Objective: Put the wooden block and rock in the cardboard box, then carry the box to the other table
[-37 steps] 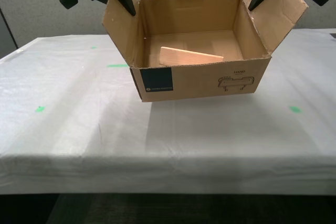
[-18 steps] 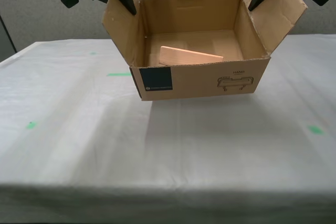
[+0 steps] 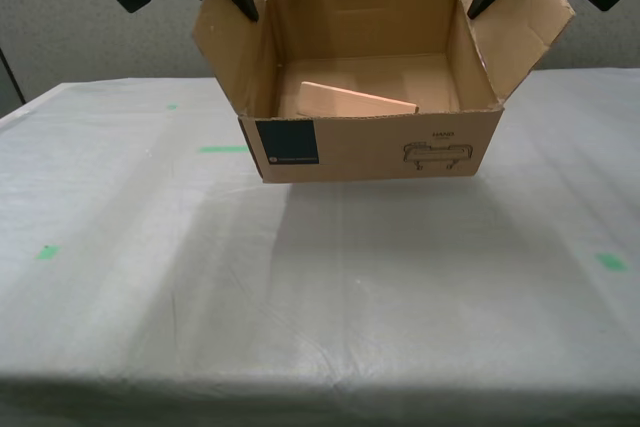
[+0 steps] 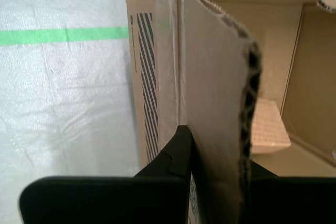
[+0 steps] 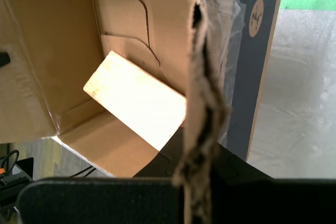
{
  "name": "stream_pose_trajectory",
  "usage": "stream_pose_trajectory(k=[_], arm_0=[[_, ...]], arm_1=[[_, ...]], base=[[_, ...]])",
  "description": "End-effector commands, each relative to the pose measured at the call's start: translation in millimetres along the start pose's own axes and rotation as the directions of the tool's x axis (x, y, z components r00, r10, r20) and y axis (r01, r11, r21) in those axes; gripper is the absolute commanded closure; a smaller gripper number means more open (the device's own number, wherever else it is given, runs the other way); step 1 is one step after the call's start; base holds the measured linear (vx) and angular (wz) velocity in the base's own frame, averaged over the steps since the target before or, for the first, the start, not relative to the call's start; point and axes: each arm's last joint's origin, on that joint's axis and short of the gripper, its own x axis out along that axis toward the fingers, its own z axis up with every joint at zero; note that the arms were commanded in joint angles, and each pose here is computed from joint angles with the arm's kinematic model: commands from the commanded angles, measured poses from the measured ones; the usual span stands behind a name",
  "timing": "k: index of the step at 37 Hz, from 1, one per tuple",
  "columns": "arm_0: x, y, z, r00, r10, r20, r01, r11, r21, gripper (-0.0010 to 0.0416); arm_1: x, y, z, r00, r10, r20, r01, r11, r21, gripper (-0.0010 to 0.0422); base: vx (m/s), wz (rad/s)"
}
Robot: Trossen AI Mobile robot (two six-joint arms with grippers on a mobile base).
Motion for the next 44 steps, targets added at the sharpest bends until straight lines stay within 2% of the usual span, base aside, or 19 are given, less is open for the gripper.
stream_pose_trajectory(k=[1,6,17,23,34,44], arm_0=[[2.2,1.1,2.9,0.999,0.031,0.008,-0.031,0.999,-0.009,0.0406],[12.8,-3.1,9.7,0.999,0.034,0.015,-0.034,0.999,-0.013,0.0406],[50.0,-20.0,27.5,0.999,0.019,-0.033,-0.018,1.000,0.016,0.0406],[61.1,-21.8,42.7,0.999,0.016,-0.043,-0.015,1.000,0.025,0.0406],[76.4,-21.2,73.7,0.996,0.002,-0.094,0.002,0.999,0.044,0.0406],[100.8,-30.4,91.6,0.985,-0.021,-0.170,0.037,0.995,0.094,0.0406]], arm_1=[[-0.2,-2.2,3.6,0.999,-0.032,0.026,0.033,0.999,-0.013,0.0413],[3.9,0.9,7.0,0.997,0.025,0.072,-0.024,1.000,-0.015,0.0413],[29.9,10.6,20.8,0.997,0.042,0.071,-0.039,0.999,-0.033,0.0413],[42.3,12.6,27.2,0.997,0.050,0.057,-0.049,0.999,-0.023,0.0413],[64.2,30.7,43.7,0.996,0.085,0.038,-0.083,0.996,-0.044,0.0413],[75.9,45.0,43.9,0.994,0.109,0.012,-0.108,0.993,-0.051,0.0413]], base=[[-0.012,-0.009],[0.000,0.000],[0.000,0.000],[0.000,0.000],[0.000,0.000],[0.000,0.000]])
